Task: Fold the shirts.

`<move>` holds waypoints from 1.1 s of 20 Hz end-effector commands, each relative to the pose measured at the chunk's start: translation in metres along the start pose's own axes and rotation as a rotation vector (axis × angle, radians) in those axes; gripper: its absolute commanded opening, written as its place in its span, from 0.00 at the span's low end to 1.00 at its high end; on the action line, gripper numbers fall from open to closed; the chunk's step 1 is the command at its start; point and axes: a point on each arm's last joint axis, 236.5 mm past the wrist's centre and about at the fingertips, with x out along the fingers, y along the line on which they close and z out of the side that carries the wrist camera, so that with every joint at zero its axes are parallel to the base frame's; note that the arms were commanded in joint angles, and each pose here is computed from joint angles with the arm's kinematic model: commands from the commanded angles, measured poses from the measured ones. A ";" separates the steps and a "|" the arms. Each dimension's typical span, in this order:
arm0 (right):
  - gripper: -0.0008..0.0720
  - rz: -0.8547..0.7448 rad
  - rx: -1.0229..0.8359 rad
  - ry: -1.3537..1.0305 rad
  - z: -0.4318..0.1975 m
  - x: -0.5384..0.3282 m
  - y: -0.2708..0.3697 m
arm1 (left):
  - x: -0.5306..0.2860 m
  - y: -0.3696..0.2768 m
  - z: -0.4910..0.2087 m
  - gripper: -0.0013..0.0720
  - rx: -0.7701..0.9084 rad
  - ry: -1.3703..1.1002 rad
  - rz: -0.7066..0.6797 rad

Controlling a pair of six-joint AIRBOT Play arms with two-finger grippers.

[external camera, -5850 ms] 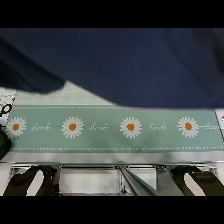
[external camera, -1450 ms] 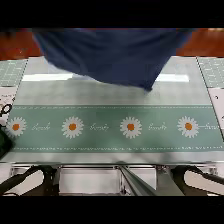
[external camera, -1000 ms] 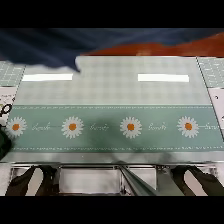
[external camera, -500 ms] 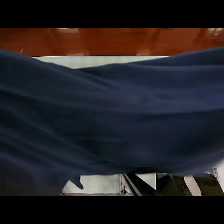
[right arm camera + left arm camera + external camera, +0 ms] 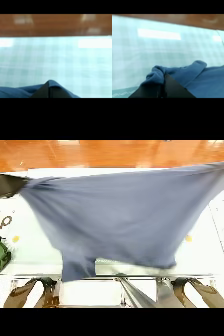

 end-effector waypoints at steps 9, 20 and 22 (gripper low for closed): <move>0.04 0.099 0.317 0.300 -0.118 0.318 -0.057 | 0.272 0.159 -0.053 0.05 -0.282 0.220 0.099; 0.57 0.347 0.402 0.457 -0.069 0.221 -0.044 | 0.188 0.124 -0.005 0.71 -0.470 0.370 -0.072; 0.57 0.243 0.359 0.441 -0.062 0.176 -0.077 | 0.142 0.130 -0.003 0.70 -0.413 0.411 -0.023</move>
